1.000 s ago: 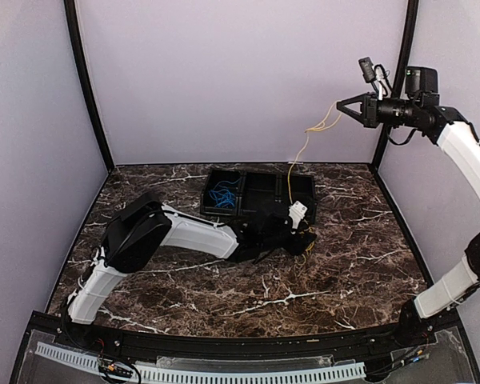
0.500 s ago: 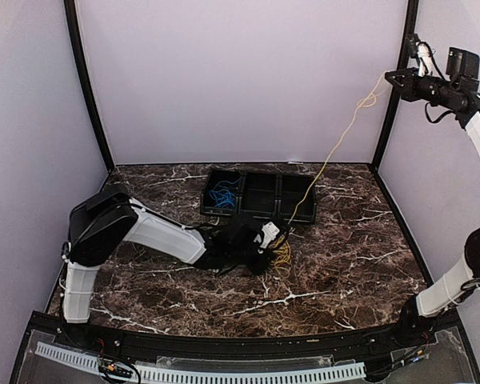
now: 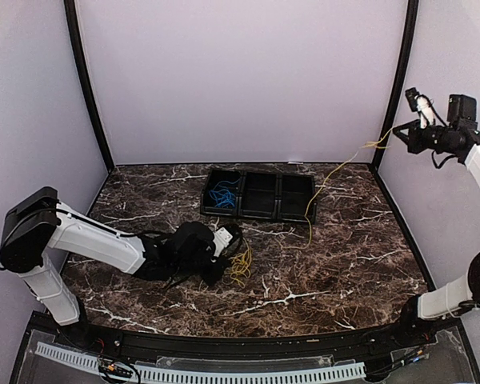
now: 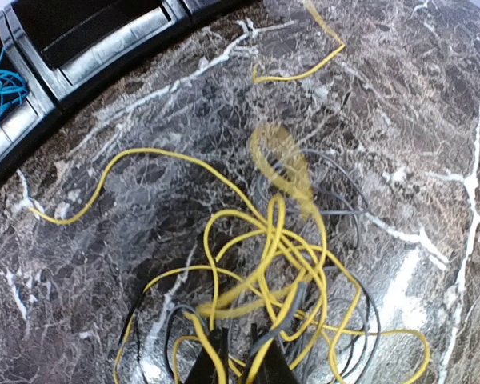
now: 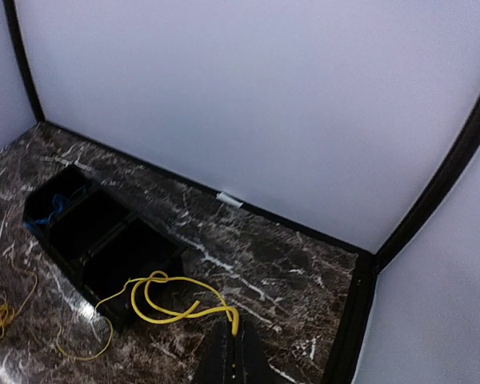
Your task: Untangle the cables
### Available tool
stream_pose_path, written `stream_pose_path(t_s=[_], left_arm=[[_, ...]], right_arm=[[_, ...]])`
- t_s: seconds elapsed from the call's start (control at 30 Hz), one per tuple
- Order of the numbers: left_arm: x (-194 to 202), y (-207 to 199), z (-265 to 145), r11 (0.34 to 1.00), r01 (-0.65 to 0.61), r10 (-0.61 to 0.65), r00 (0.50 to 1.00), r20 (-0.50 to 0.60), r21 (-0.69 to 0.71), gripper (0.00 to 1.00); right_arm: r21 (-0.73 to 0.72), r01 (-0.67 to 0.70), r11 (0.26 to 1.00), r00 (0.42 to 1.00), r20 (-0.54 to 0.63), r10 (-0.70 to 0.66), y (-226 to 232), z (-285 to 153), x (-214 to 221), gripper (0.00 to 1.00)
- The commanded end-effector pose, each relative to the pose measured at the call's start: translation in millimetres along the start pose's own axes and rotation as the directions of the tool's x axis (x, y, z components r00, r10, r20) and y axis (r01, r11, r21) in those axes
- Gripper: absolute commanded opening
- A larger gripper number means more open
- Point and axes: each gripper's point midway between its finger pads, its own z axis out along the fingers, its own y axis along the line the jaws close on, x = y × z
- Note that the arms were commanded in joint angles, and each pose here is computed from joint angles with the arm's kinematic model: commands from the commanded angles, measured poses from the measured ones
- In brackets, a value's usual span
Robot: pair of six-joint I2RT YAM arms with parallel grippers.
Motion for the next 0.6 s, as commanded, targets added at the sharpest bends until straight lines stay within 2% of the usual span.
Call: stream_pose_path(t_s=[0.0, 0.1, 0.13, 0.27, 0.33, 0.4, 0.47, 0.57], left_arm=[[-42, 4, -17, 0.999, 0.036, -0.033, 0.989, 0.141, -0.019, 0.1], [-45, 3, -12, 0.999, 0.03, -0.027, 0.989, 0.144, -0.019, 0.1], [-44, 2, -9, 0.999, 0.028, -0.025, 0.99, 0.136, -0.019, 0.1], [-42, 1, -4, 0.999, 0.031, -0.029, 0.992, 0.121, -0.017, 0.1], [-41, 2, -5, 0.999, 0.038, -0.035, 0.992, 0.121, -0.019, 0.1], [-40, 4, -6, 0.999, 0.046, -0.042, 0.991, 0.124, -0.027, 0.09], [-40, 5, -7, 0.998, 0.056, -0.052, 0.99, 0.133, -0.029, 0.09], [-40, 4, -7, 0.998, 0.06, -0.056, 0.989, 0.139, -0.024, 0.09]], right_arm=[[-0.311, 0.167, 0.936, 0.958, -0.172, -0.228, 88, 10, 96, 0.0], [-0.338, 0.179, 0.924, 0.918, -0.281, -0.281, 103, 5, 158, 0.01], [-0.329, 0.192, 0.924, 0.905, -0.305, -0.297, 103, 4, 172, 0.04], [-0.338, 0.224, 0.914, 0.864, -0.364, -0.347, 104, 2, 212, 0.36], [-0.364, 0.234, 0.902, 0.861, -0.354, -0.366, 107, 2, 213, 0.53], [-0.388, 0.249, 0.887, 0.858, -0.336, -0.388, 111, 6, 207, 0.63], [-0.423, 0.27, 0.865, 0.847, -0.323, -0.422, 120, 13, 201, 0.68], [-0.52, 0.303, 0.798, 0.831, -0.266, -0.489, 158, 29, 192, 0.69]])
